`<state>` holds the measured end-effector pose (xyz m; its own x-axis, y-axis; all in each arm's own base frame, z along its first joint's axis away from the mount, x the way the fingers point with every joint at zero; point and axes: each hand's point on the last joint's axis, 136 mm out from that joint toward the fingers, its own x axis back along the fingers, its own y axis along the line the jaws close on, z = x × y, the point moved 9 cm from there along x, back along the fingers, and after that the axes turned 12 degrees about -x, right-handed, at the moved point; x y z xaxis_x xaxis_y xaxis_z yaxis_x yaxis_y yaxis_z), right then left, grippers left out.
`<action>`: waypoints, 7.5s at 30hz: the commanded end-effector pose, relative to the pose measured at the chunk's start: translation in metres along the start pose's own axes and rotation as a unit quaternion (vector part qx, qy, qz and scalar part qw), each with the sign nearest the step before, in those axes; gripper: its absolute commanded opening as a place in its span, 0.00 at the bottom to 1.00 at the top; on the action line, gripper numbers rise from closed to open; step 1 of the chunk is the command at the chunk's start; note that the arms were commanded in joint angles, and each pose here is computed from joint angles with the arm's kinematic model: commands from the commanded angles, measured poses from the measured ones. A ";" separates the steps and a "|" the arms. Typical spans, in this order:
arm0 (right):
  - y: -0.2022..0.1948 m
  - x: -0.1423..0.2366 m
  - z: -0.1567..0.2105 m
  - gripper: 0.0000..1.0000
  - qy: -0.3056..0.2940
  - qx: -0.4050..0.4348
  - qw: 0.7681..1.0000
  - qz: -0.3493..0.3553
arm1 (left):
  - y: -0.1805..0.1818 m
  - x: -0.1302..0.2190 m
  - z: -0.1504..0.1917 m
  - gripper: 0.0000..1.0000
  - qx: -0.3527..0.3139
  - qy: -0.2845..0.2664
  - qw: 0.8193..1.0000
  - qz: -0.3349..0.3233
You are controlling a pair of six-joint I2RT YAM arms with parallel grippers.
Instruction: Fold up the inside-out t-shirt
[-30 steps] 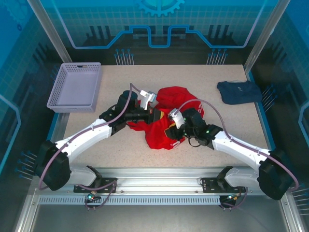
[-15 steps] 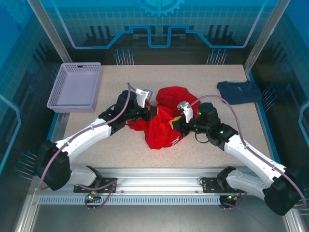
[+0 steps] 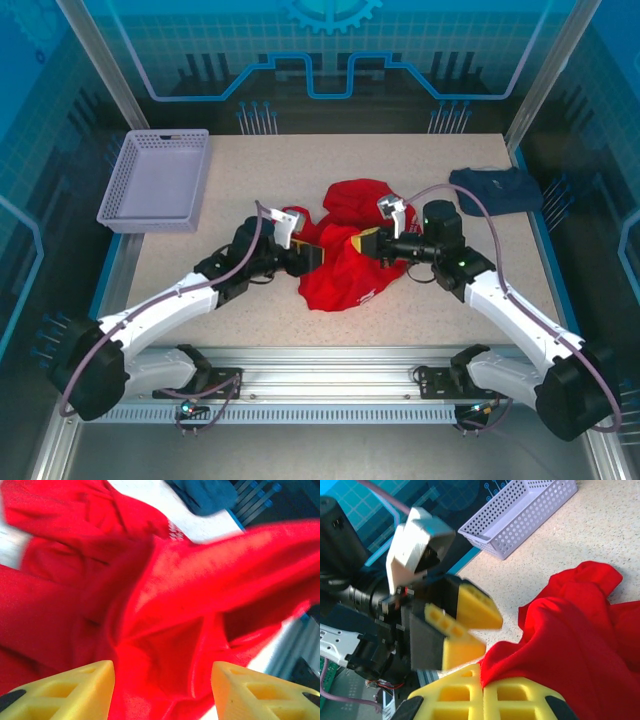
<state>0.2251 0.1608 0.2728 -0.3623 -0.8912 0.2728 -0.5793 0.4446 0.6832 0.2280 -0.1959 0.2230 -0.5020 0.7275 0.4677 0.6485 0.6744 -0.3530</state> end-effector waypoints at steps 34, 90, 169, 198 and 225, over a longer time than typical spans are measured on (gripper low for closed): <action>-0.004 0.027 -0.013 0.00 -0.030 0.010 0.999 0.006 | -0.006 -0.054 -0.024 0.50 -0.012 0.008 0.996 0.091; -0.002 0.046 -0.044 0.00 -0.024 -0.089 0.991 0.097 | 0.018 0.001 -0.001 0.00 -0.011 -0.109 0.986 0.129; -0.014 0.035 -0.026 0.00 0.026 -0.042 0.988 0.147 | -0.043 -0.011 -0.044 0.00 -0.102 -0.078 0.939 0.318; 0.003 0.004 -0.035 0.00 0.063 -0.058 0.996 -0.039 | 0.027 0.014 -0.008 0.21 -0.054 -0.071 0.996 -0.016; -0.024 0.028 -0.020 0.00 0.066 -0.072 0.978 0.187 | -0.030 0.020 -0.023 0.00 -0.105 -0.111 0.948 0.280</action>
<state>0.2484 0.1362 0.2649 -0.3753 -0.7263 0.5759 -0.3198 0.6847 0.6550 0.2262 -0.2082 0.2428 -0.2303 0.9586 0.1672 0.8939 0.2763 -0.3529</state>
